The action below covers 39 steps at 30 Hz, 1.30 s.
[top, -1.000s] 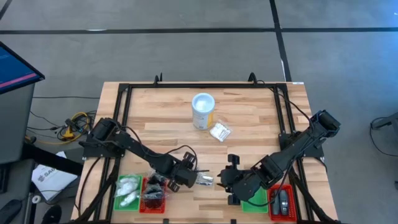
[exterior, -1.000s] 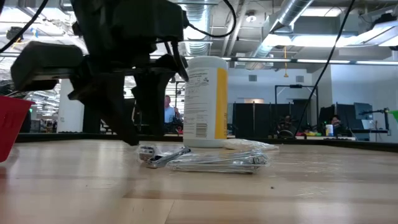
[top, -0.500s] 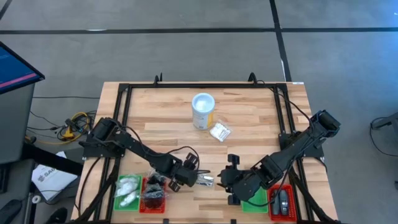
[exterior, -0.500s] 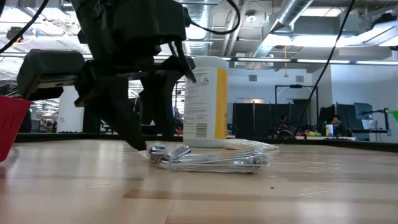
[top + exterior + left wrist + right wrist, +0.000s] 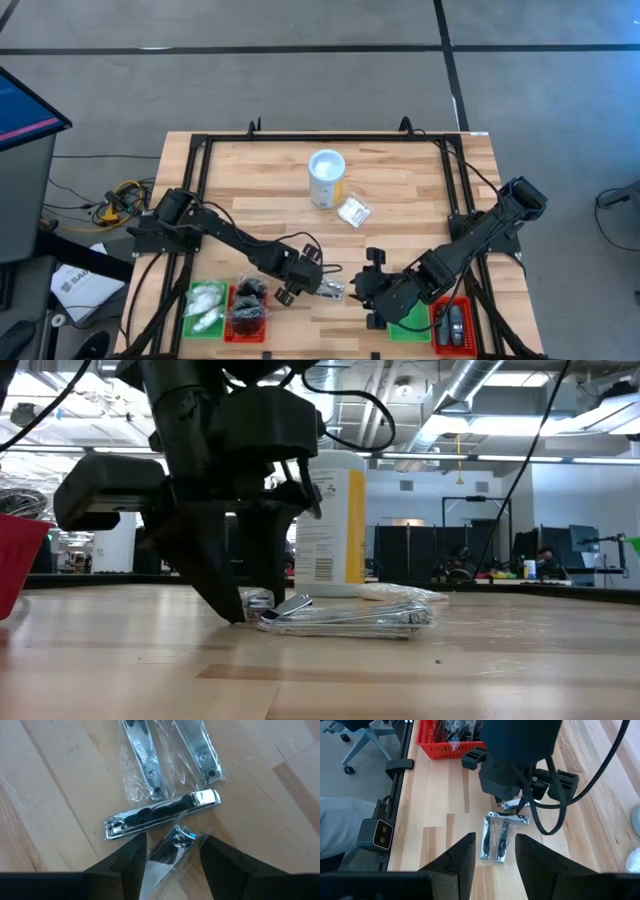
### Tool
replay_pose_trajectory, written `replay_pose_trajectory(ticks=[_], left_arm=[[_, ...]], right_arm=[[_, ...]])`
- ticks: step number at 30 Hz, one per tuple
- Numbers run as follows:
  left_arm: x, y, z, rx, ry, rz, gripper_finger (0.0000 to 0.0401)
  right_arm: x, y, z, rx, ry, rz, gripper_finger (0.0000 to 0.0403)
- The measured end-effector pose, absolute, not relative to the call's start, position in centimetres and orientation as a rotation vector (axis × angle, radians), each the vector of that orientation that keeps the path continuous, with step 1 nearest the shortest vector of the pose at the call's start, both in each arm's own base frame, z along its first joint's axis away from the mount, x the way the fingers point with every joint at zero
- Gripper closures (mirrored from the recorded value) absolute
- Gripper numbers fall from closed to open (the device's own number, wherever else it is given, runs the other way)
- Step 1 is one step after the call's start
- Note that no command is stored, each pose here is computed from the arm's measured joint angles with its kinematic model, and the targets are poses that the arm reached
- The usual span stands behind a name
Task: Pick & Place Travel size toiletries
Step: Put the nail cutter into the right green bin
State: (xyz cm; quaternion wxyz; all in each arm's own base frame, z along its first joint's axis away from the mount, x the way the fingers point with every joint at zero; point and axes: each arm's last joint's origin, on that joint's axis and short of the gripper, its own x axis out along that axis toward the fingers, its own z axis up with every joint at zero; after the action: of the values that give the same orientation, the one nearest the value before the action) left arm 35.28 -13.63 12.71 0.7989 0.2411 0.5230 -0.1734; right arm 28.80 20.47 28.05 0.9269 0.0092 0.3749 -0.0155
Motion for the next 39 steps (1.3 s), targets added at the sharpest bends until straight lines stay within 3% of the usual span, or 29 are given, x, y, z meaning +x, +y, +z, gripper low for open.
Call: replay_pose_trajectory(ticks=[5, 12, 22, 39], left_arm=[[35.2, -13.6, 12.8, 0.517, 1.121, -0.373, 0.0261], [35.1, -13.7, 13.0, 0.509, 1.121, -0.377, 0.0354], [34.7, -13.7, 13.9, 0.423, 1.119, -0.317, 0.0356], [32.9, -15.3, 24.8, 0.246, 0.675, -0.328, 0.0353]], right_arm=[[28.8, 20.5, 28.0, 0.017, 0.77, -0.032, 0.0274], [28.8, 20.5, 28.0, 0.017, 0.77, -0.032, 0.0274], [28.8, 20.5, 28.0, 0.017, 0.77, -0.032, 0.0274], [28.8, 20.5, 28.1, 0.021, 0.765, -0.03, 0.0274]])
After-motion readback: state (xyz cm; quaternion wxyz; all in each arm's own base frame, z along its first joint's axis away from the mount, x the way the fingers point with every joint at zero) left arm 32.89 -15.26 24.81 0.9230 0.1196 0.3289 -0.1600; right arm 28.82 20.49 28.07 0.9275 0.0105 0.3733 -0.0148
